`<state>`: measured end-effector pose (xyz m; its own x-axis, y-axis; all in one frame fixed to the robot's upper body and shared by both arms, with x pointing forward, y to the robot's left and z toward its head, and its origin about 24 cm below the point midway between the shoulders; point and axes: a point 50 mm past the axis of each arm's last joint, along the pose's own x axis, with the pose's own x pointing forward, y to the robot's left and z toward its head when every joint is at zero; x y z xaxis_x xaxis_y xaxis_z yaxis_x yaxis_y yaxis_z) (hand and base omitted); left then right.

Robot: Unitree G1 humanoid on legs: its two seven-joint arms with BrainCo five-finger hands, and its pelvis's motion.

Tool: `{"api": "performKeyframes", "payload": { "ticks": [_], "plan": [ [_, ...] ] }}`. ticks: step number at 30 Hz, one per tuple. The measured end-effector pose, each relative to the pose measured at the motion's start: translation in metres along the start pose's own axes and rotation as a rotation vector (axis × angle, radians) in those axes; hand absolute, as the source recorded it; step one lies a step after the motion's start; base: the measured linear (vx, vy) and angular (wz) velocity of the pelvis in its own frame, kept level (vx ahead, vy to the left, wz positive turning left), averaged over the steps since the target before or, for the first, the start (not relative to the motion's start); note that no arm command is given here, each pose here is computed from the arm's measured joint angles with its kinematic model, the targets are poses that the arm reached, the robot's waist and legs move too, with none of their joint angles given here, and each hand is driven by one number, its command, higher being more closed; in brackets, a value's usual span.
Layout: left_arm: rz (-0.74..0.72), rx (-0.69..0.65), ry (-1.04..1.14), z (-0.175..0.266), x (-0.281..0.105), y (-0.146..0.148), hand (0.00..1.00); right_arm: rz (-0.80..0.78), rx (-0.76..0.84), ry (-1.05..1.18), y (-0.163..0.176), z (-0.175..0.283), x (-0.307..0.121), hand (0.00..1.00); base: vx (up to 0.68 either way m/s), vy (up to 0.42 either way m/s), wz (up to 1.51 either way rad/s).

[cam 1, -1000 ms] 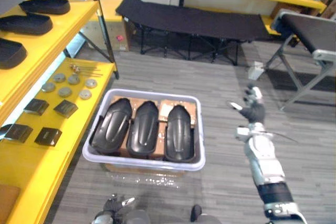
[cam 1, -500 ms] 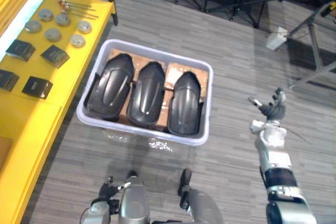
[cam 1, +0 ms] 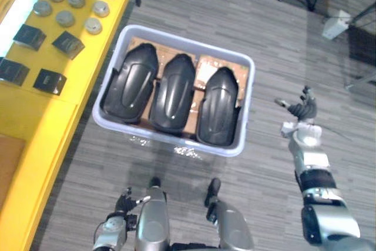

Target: Walk over and take plastic housings, then place them on the shelf

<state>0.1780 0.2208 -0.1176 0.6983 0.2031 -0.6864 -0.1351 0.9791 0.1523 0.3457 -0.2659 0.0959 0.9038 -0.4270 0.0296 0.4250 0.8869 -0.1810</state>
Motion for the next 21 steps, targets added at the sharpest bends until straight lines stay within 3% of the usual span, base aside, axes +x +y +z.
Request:
{"api": "performKeyframes", "payload": {
  "ticks": [10, 11, 21],
  "plan": [
    [-0.024, 0.032, -0.011, 0.004, 0.002, -0.004, 0.00, 0.110, -0.105, -0.018, 0.024, 0.000, -0.004, 0.00, -0.01, -0.004, 0.03],
    [-0.024, 0.033, -0.009, 0.004, 0.002, -0.004, 0.00, 0.208, -0.159, 0.018, 0.048, -0.008, -0.012, 0.00, -0.04, -0.005, 0.05],
    [-0.045, 0.056, 0.002, 0.007, 0.005, -0.010, 0.00, 0.220, -0.270, 0.121, 0.060, -0.029, -0.014, 0.00, -0.01, 0.003, 0.05]
  ]
}}
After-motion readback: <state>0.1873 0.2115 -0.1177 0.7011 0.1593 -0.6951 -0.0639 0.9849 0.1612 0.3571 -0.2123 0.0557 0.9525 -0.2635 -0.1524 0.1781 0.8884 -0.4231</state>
